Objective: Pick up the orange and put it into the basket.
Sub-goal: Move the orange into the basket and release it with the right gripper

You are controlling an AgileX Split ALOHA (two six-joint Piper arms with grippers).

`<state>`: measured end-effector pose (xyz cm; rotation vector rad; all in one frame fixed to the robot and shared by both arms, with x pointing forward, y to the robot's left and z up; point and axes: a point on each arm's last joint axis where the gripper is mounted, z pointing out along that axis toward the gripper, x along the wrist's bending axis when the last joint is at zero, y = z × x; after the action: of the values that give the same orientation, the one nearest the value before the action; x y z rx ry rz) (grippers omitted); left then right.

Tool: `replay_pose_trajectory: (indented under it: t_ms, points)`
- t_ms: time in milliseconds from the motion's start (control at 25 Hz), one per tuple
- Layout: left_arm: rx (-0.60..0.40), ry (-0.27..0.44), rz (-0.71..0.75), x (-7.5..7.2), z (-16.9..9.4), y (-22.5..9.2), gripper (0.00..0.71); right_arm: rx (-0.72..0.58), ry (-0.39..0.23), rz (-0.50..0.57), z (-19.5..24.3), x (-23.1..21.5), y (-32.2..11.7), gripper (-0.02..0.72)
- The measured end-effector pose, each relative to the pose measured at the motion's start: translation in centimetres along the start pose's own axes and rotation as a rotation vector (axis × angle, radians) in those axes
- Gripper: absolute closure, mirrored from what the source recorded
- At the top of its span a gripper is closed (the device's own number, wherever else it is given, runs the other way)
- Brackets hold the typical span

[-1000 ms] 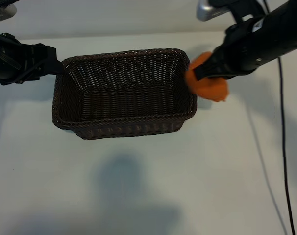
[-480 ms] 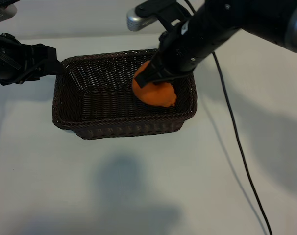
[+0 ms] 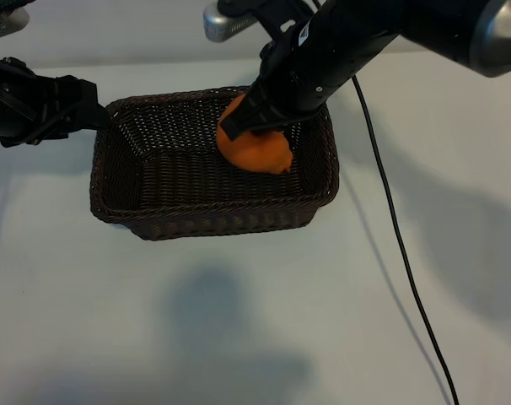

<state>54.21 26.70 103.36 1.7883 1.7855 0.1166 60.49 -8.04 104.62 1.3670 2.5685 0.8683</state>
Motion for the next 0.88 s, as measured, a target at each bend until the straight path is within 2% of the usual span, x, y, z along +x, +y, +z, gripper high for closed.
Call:
replay_pose_trajectory:
  t_ms: [240,520,880]
  points:
    - [0.0,0.0,0.0,0.0,0.0,0.0,0.12,0.017,-0.005,-0.005,2.4,-0.6,-0.3,0.655]
    - [0.0,0.0,0.0,0.0,0.0,0.0,0.12,0.092,0.011,0.009,7.5,-1.6,-1.7,0.655]
    - [0.0,0.0,0.0,0.0,0.0,0.0,0.12,0.104,0.014,0.017,8.3,-1.7,-2.0,0.655]
